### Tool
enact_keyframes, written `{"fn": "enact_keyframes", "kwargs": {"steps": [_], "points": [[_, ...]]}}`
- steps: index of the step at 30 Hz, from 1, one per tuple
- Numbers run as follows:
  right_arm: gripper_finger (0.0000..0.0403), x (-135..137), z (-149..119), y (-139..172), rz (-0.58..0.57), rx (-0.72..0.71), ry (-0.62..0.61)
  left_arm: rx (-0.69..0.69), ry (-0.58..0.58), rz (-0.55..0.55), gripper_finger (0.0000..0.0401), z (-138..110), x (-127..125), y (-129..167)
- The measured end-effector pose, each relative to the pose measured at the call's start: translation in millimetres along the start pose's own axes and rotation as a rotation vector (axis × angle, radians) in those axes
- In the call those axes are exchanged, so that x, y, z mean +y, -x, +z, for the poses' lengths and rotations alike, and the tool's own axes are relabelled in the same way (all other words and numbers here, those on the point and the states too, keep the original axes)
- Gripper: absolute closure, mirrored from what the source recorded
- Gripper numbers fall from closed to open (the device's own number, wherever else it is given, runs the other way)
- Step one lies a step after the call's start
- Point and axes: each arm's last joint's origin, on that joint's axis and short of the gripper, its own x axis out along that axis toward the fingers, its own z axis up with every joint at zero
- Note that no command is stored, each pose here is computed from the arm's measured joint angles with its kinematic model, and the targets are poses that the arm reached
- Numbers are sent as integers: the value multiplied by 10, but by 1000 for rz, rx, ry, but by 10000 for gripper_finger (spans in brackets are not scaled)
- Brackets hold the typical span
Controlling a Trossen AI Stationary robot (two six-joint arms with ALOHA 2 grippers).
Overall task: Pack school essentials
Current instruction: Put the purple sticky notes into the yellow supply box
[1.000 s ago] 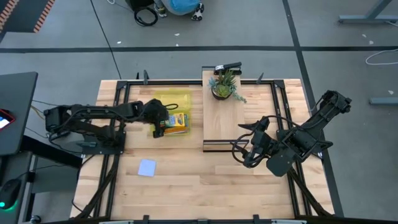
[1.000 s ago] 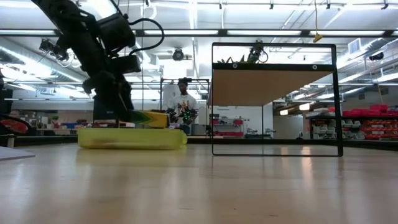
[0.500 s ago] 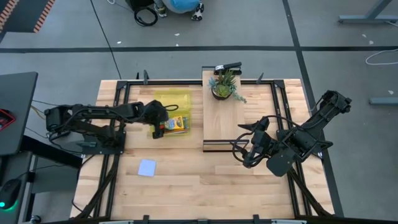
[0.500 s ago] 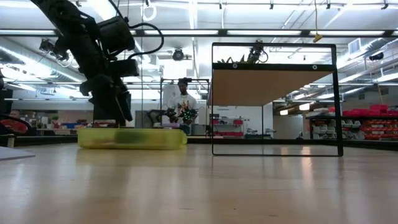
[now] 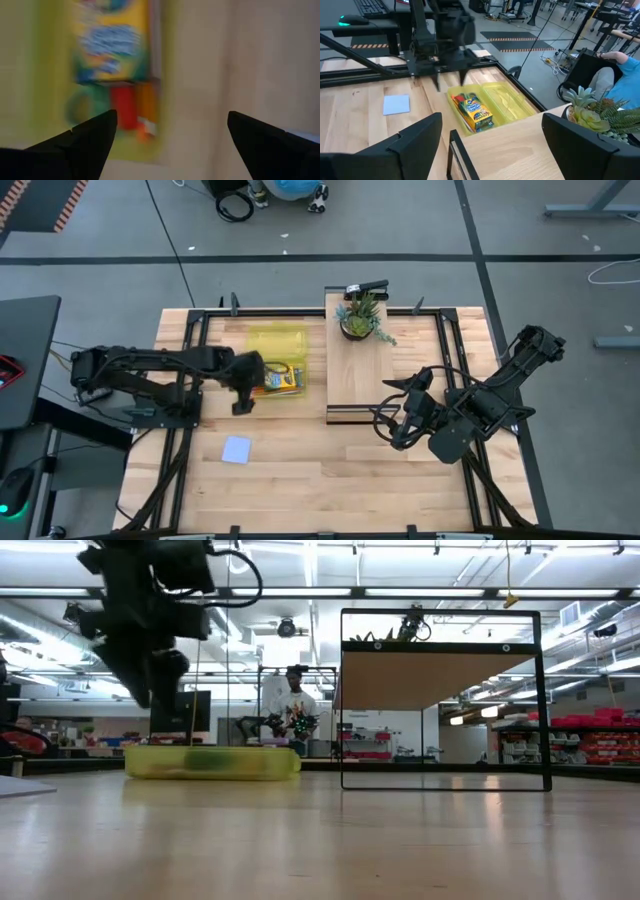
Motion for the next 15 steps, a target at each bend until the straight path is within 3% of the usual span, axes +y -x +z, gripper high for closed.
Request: {"fn": "enact_keyframes", "kwargs": {"steps": [6,15], "points": [[52,-3,2,-1,-10,-6,18,103,-6,-155,24,-98,-419,24],[52,-4,3,-1,-13,-8,29,159,-94,-203,25,-266,-993,73]]}}
